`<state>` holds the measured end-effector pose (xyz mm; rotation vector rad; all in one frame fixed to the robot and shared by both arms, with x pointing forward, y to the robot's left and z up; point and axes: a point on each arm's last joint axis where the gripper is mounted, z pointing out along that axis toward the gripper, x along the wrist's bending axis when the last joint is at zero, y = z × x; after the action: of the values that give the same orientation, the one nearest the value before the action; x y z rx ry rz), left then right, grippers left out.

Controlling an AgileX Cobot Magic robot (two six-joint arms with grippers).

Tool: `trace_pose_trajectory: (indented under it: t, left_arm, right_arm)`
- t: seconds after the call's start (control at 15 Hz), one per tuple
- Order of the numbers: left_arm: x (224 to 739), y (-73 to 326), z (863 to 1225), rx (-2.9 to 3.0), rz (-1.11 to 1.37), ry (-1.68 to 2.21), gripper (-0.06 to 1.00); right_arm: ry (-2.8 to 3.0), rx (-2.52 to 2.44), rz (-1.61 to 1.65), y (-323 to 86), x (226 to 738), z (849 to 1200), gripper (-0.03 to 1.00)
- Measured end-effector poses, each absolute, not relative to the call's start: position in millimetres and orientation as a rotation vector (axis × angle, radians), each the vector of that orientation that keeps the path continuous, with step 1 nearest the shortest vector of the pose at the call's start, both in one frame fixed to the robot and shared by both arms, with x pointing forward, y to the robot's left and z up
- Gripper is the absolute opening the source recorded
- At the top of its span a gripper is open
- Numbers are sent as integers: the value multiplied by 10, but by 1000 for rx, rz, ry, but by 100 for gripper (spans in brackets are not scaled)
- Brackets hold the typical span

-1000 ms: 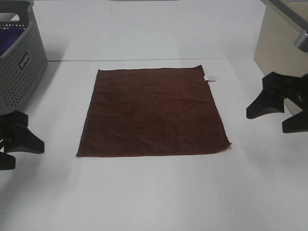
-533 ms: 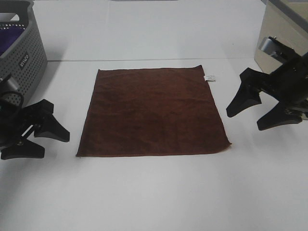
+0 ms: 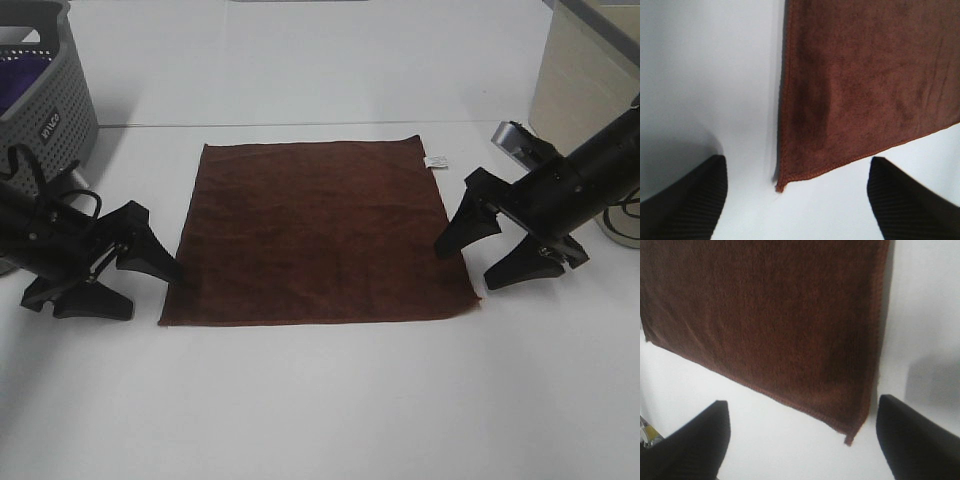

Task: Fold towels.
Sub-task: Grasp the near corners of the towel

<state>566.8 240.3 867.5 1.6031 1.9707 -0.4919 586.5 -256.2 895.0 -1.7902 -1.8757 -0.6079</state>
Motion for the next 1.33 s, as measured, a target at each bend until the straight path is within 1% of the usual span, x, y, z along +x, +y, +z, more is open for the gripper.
trace_pose_trajectory:
  t: [0.2,0.33,0.53,0.67,0.8,0.87,0.93,1.0,1.07,1.13,1.2,1.27,1.33]
  left_arm:
    - [5688,2377,8634,1584,-521,1946,74]
    - [5707,2352,8592,1541,-548,1937,74]
    - [5722,2316,8562,1506,-567,1924,74]
    - [5738,2206,8527,1505,-581,1899,74]
    - [5754,1998,8479,1527,-632,1860,72]
    - [5755,1951,8467,1533,-642,1853,69]
    - [5756,1930,8449,1540,-641,1854,63]
    - [5757,1937,8431,1545,-628,1870,51]
    - [5758,1951,8405,1548,-614,1892,38]
    - [5754,1962,8371,1550,-610,1914,21]
    - [5747,1971,8358,1569,-603,1920,7]
    - [5734,1977,8354,1591,-605,1921,1]
    - [5718,1976,8352,1600,-623,1927,1]
  right_arm:
    - [-1845,-1803,-678,-2741,5896,8971,76]
    - [-1844,-1799,-682,-2735,5903,8950,76]
    - [-1806,-1799,-667,-2722,5909,8830,76]
    - [-1786,-1781,-659,-2638,5917,8715,76]
    - [-1805,-1731,-681,-2423,5924,8672,75]
    - [-1805,-1723,-689,-2354,5932,8657,72]
    - [-1804,-1730,-692,-2327,5941,8632,67]
    - [-1798,-1740,-690,-2325,5946,8601,55]
    - [-1806,-1750,-683,-2333,5951,8575,40]
    - [-1807,-1759,-680,-2341,5954,8564,23]
    - [-1790,-1772,-673,-2341,5954,8564,8]
    - [-1782,-1779,-666,-2343,5953,8563,0]
    - [-1772,-1787,-653,-2345,5947,8561,0]
